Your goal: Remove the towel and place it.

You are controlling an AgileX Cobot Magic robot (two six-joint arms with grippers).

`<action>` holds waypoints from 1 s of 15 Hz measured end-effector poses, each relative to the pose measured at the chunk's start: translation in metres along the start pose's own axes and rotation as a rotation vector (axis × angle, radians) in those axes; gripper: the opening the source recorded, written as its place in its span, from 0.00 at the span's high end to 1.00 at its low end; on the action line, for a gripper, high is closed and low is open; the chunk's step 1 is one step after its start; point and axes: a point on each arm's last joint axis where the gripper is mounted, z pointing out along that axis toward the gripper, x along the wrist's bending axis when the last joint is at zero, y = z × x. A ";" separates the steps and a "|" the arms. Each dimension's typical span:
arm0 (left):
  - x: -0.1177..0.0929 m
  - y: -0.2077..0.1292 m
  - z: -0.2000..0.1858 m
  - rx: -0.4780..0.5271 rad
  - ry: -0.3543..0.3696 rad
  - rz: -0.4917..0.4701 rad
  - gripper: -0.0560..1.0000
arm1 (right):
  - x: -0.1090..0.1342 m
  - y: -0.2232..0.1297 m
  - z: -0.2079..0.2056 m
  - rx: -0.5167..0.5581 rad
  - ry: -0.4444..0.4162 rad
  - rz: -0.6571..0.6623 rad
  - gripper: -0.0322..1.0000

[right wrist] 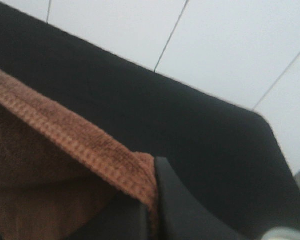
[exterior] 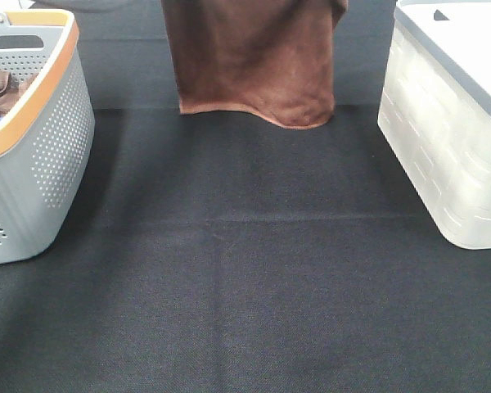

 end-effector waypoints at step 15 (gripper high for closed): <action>-0.066 -0.080 -0.063 1.197 -0.272 -0.002 0.95 | 0.052 -0.123 -0.088 0.467 0.094 -0.343 0.97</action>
